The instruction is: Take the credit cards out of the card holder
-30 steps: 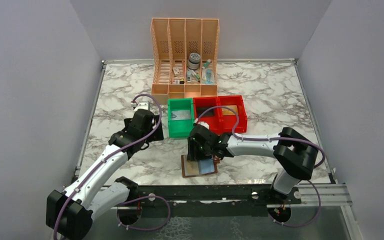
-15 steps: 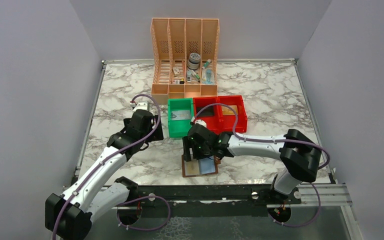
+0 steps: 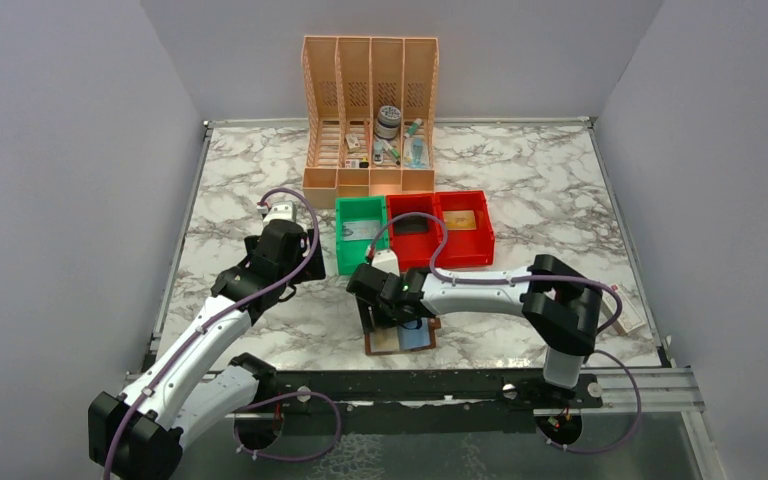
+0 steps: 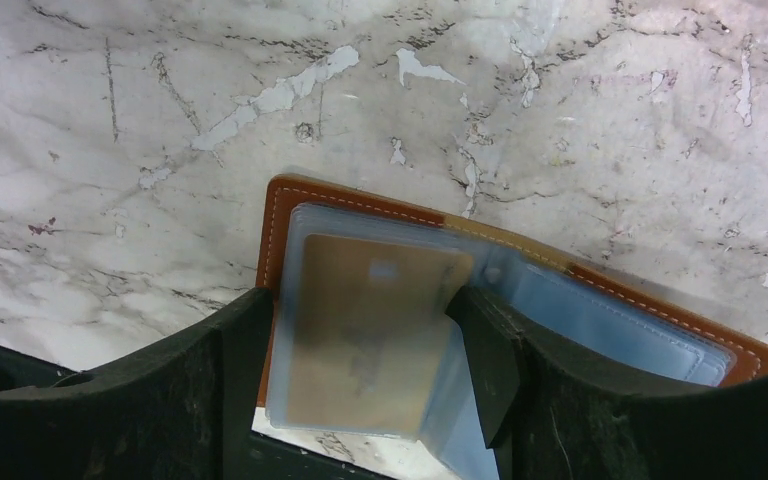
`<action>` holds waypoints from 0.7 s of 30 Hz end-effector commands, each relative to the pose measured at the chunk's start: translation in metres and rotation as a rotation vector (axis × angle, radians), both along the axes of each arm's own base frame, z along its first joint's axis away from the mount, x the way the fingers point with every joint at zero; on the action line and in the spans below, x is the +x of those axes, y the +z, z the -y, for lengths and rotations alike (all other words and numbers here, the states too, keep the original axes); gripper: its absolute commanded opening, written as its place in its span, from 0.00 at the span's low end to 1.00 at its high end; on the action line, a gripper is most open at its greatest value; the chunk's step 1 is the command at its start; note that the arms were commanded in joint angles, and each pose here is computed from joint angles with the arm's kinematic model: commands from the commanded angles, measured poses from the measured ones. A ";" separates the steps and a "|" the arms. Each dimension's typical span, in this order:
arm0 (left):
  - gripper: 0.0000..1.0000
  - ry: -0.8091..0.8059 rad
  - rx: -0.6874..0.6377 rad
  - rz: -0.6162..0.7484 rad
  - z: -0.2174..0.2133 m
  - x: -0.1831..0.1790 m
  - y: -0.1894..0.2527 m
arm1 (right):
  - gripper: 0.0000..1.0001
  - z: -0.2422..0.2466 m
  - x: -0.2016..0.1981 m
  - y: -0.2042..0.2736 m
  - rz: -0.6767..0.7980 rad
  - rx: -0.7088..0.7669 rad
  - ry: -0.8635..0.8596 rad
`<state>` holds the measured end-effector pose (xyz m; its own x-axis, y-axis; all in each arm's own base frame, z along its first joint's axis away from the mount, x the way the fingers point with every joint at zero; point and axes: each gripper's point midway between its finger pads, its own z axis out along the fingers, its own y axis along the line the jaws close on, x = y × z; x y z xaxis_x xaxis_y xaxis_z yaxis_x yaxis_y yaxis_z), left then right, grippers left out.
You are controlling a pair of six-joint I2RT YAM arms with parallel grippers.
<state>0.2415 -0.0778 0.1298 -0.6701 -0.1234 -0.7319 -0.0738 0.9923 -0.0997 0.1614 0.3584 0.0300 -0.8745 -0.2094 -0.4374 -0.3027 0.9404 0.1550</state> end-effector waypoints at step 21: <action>0.99 0.010 -0.018 0.035 0.001 0.006 0.012 | 0.58 0.006 -0.007 -0.007 -0.013 0.041 -0.014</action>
